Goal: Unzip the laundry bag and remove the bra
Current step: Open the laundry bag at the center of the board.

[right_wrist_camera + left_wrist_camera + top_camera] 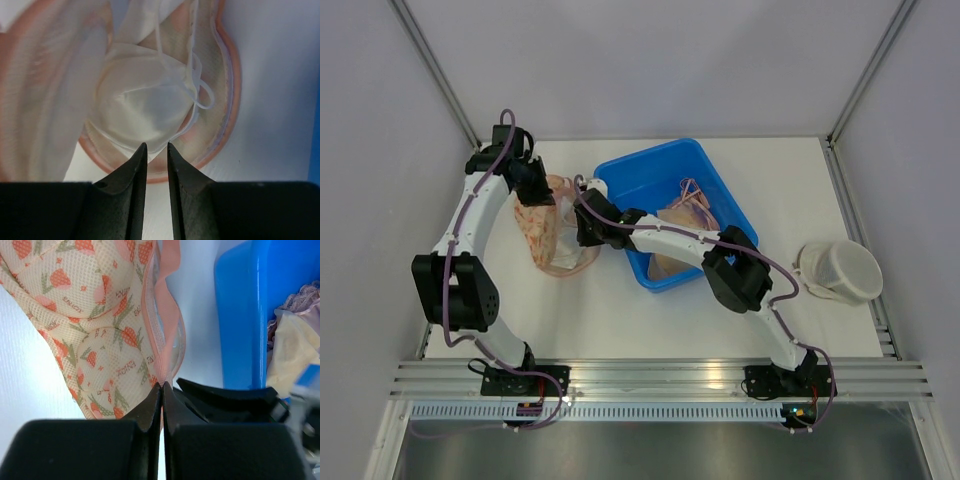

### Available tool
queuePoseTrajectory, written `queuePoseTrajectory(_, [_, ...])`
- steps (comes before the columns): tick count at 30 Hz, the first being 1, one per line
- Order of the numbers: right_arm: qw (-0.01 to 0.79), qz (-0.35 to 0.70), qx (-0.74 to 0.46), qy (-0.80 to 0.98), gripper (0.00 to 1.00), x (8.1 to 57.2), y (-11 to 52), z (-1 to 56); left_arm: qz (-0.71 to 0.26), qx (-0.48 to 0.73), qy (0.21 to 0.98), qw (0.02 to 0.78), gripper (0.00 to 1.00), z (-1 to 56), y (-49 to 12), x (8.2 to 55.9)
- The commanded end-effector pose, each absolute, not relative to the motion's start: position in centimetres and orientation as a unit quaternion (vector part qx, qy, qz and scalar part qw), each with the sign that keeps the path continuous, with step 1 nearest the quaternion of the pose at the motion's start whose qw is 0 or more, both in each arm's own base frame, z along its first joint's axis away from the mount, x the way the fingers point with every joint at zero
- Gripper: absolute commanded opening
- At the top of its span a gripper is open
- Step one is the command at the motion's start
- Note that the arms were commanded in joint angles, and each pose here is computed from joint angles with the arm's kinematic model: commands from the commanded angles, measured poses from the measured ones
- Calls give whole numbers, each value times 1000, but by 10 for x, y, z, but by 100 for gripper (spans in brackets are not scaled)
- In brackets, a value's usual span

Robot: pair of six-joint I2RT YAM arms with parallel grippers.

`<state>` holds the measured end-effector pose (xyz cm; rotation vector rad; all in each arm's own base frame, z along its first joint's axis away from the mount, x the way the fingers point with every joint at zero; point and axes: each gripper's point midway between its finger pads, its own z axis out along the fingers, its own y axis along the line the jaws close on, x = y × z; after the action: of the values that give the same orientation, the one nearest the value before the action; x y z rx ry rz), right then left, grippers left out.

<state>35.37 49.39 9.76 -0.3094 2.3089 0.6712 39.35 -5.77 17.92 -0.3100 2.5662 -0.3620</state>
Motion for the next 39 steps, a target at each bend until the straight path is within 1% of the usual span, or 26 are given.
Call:
queuePoseTrajectory(1, [355, 245, -95, 897, 27, 363, 500, 88, -119, -111, 938, 305, 2, 213, -51, 394])
queuePoseTrajectory(5, [361, 232, -98, 898, 28, 364, 509, 77, -108, -121, 938, 307, 2, 214, -47, 389])
queuePoseTrajectory(6, [354, 215, -100, 905, 28, 362, 506, 63, -104, -124, 938, 306, 2, 213, -45, 387])
queuePoseTrajectory(13, [340, 156, -87, 923, 26, 359, 488, 25, -62, -150, 936, 313, 2, 214, -25, 377])
queuePoseTrajectory(17, [328, 130, -77, 932, 25, 355, 476, 7, 7, -199, 931, 308, 2, 210, 8, 364])
queuePoseTrajectory(18, [324, 124, -73, 935, 25, 353, 473, 5, 21, -225, 929, 294, 2, 203, 25, 356])
queuePoseTrajectory(20, [321, 122, -69, 937, 25, 351, 471, 3, 30, -268, 920, 283, 2, 199, 48, 342])
queuePoseTrajectory(21, [323, 125, -66, 936, 25, 352, 471, 6, 36, -281, 921, 268, 2, 188, 55, 332])
queuePoseTrajectory(22, [320, 126, -66, 937, 25, 350, 471, 4, 48, -308, 910, 273, 2, 191, 74, 322])
queuePoseTrajectory(24, [322, 130, -67, 936, 25, 348, 473, 8, 61, -334, 903, 264, 2, 183, 90, 306])
queuePoseTrajectory(26, [320, 134, -66, 936, 25, 345, 476, 9, 70, -369, 887, 270, 4, 188, 111, 292])
queuePoseTrajectory(28, [320, 139, -68, 935, 25, 343, 480, 12, 67, -392, 878, 265, 11, 183, 118, 281])
queuePoseTrajectory(29, [320, 141, -69, 934, 26, 342, 481, 13, 69, -409, 870, 267, 19, 185, 126, 275])
queuePoseTrajectory(31, [317, 149, -72, 934, 26, 340, 484, 16, 62, -420, 866, 264, 30, 182, 127, 271])
queuePoseTrajectory(32, [315, 151, -78, 934, 27, 339, 485, 16, 61, -421, 866, 263, 40, 183, 127, 270])
queuePoseTrajectory(34, [314, 161, -85, 932, 29, 337, 489, 23, 61, -423, 863, 268, 43, 187, 128, 271])
queuePoseTrajectory(37, [314, 181, -101, 927, 31, 332, 493, 36, 60, -427, 857, 281, 52, 200, 128, 271])
queuePoseTrajectory(38, [310, 190, -108, 925, 31, 330, 495, 39, 53, -425, 853, 297, 57, 210, 127, 274])
queuePoseTrajectory(39, [315, 205, -125, 918, 32, 329, 500, 50, 47, -423, 849, 313, 58, 220, 125, 276])
